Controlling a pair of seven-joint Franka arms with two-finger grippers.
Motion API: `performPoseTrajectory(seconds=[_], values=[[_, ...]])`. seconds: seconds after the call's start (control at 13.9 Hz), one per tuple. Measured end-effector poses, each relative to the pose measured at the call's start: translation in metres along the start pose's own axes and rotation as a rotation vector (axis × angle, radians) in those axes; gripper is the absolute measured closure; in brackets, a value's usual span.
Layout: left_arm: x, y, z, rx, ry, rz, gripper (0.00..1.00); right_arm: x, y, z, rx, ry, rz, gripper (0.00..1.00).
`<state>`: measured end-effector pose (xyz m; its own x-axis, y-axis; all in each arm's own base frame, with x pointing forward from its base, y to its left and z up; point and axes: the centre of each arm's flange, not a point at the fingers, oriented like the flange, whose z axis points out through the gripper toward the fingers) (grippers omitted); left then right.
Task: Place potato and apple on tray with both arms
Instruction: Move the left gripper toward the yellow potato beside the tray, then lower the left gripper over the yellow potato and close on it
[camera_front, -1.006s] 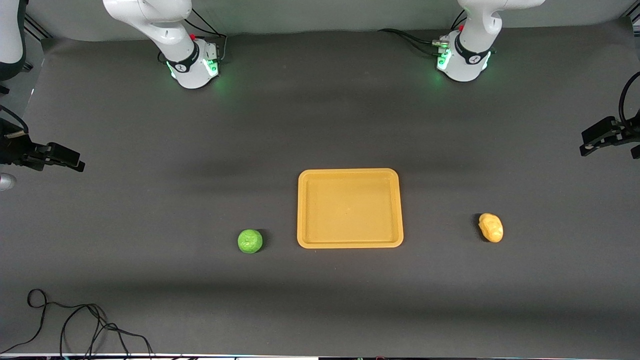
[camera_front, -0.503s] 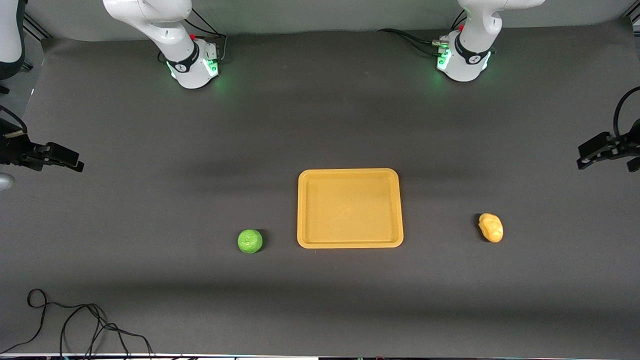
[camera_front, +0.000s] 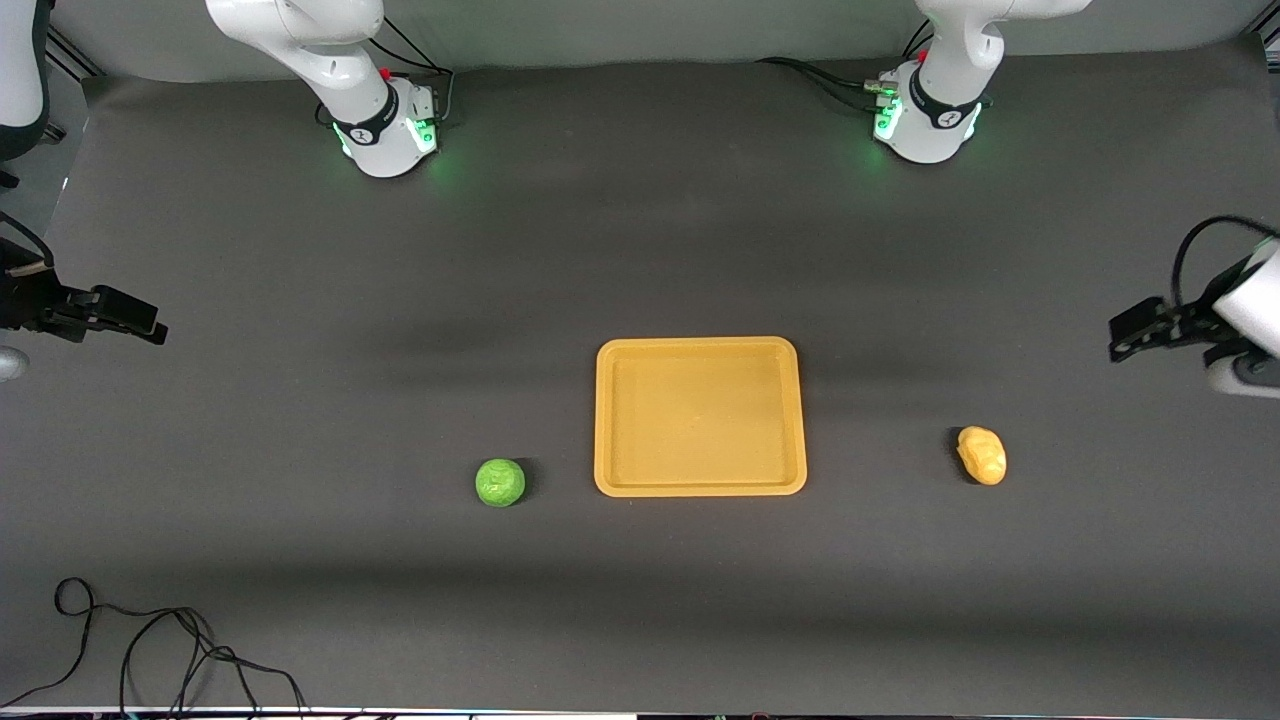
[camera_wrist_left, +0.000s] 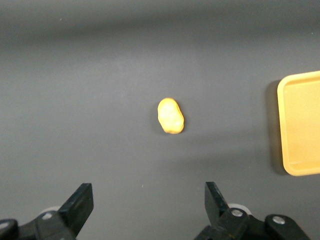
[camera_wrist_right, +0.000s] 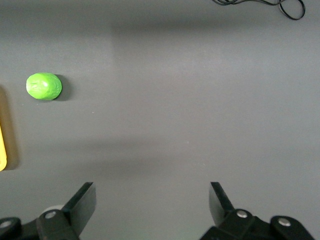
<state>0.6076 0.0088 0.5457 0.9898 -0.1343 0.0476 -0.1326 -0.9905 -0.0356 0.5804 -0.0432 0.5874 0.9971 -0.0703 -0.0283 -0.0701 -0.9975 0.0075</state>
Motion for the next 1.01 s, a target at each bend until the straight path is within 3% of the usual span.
performPoseTrajectory(seconds=[0.57,1.01], values=[[0.011,-0.001,0.089,0.004,-0.029,-0.014,0.00,0.000,0.001,0.001,0.000,-0.001,0.002,0.00],[0.019,-0.021,0.173,0.010,-0.091,-0.181,0.03,0.001,0.001,0.002,0.000,-0.003,0.002,0.00]])
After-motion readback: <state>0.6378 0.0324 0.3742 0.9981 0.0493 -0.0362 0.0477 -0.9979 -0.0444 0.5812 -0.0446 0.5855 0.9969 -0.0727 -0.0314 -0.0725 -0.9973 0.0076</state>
